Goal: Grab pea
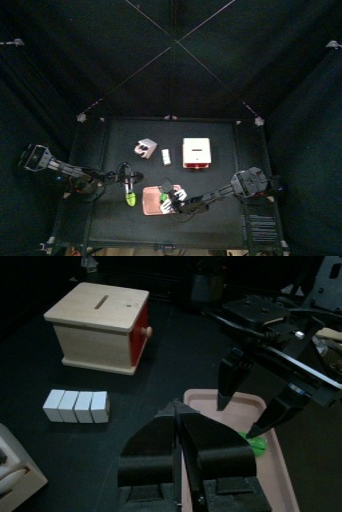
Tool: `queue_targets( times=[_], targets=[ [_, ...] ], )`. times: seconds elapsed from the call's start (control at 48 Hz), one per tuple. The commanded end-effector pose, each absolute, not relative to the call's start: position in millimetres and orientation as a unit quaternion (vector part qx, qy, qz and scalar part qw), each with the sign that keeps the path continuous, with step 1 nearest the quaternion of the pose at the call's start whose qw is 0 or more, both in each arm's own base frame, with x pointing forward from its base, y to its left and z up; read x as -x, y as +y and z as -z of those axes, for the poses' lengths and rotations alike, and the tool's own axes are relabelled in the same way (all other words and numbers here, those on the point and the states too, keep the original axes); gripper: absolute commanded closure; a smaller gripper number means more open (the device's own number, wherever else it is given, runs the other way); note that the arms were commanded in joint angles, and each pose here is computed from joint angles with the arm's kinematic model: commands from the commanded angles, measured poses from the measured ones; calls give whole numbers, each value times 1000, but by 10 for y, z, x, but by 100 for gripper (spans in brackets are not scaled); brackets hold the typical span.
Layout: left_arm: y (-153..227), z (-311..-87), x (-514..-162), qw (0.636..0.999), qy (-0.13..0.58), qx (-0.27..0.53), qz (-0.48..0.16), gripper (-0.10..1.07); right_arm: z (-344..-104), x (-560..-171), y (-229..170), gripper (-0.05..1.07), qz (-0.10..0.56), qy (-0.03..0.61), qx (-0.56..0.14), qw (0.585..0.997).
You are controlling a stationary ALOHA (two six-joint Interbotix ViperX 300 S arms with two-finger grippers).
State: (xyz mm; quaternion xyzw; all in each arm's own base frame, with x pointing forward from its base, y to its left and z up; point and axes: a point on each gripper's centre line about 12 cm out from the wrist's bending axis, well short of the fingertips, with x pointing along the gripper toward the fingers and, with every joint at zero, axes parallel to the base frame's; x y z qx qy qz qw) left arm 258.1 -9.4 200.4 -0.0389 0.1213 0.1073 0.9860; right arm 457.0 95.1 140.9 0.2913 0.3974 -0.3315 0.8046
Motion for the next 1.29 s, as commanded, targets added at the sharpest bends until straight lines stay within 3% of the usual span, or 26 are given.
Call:
queue_targets(
  times=[0.0,0.542,0.792,1.146,1.271],
  targets=[
    [-97,-2050,-2604,987,113,39,-107,59,-1586,-4620,963,9,321,382,-306,811],
    [-93,-2050,-2604,987,113,39,-108,59,-1237,-4732,986,9,312,400,-317,801],
    [-92,-2045,-2601,987,114,39,-108,59,-1200,-4707,957,10,318,404,-313,798],
    [-88,-2045,-2601,987,114,38,-109,59,-1218,-4660,917,31,331,407,-305,795],
    [-86,-2046,-2602,987,114,37,-109,59,-1324,-4620,878,33,335,402,-306,796]
  ],
)
